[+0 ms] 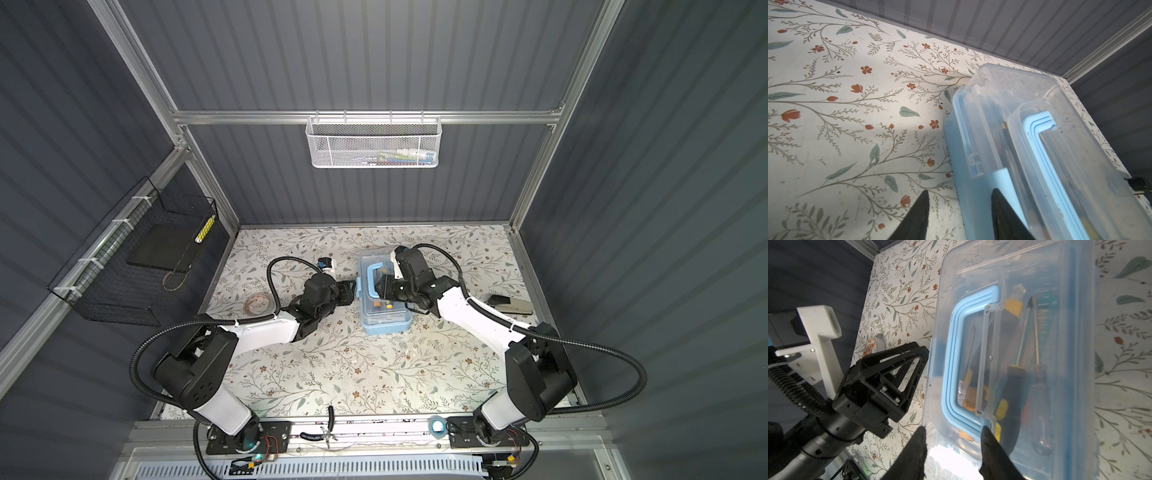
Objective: Pack the tool kit
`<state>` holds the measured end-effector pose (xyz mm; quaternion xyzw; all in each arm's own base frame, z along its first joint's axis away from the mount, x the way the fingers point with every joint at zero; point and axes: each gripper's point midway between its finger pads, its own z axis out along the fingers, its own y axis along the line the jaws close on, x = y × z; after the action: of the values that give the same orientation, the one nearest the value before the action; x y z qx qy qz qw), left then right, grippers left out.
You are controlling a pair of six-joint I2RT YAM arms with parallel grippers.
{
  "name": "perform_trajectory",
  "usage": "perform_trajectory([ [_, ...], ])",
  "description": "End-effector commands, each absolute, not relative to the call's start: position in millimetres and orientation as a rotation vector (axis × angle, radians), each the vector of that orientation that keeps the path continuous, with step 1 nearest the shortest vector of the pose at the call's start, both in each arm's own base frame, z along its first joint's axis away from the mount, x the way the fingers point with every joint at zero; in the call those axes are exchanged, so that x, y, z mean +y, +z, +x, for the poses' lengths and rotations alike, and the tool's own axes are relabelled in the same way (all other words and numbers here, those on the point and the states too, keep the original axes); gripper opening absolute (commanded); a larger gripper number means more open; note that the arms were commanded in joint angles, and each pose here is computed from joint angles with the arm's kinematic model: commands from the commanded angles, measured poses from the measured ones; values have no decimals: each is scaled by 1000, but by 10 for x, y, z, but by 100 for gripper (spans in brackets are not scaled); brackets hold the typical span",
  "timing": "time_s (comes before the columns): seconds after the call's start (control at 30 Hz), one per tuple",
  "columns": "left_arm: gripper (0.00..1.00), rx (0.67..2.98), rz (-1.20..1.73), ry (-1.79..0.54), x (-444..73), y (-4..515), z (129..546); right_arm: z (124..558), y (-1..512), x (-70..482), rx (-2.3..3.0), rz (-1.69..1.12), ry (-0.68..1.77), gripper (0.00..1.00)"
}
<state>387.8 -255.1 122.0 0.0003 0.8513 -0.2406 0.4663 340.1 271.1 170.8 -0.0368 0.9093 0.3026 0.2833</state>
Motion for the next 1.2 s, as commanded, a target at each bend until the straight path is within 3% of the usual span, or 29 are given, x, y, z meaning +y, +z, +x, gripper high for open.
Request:
perform_trajectory([
  [0.0, 48, 2095, 6, -668, -2642, 1205, 3830, 3385, 1586, 2720, 2462, -95, 809, 45],
  [0.37, 41, 2109, -1, -712, -2677, 1153, 3781, 3393, 1574, 2718, 2466, -96, 803, 45],
  [0.63, 26, 2114, 0, -745, -2708, 1125, 3752, 3397, 1545, 2719, 2473, -99, 796, 45],
  [1.17, 20, 2114, 10, -805, -2793, 1094, 3737, 3401, 1520, 2724, 2479, -101, 793, 45],
])
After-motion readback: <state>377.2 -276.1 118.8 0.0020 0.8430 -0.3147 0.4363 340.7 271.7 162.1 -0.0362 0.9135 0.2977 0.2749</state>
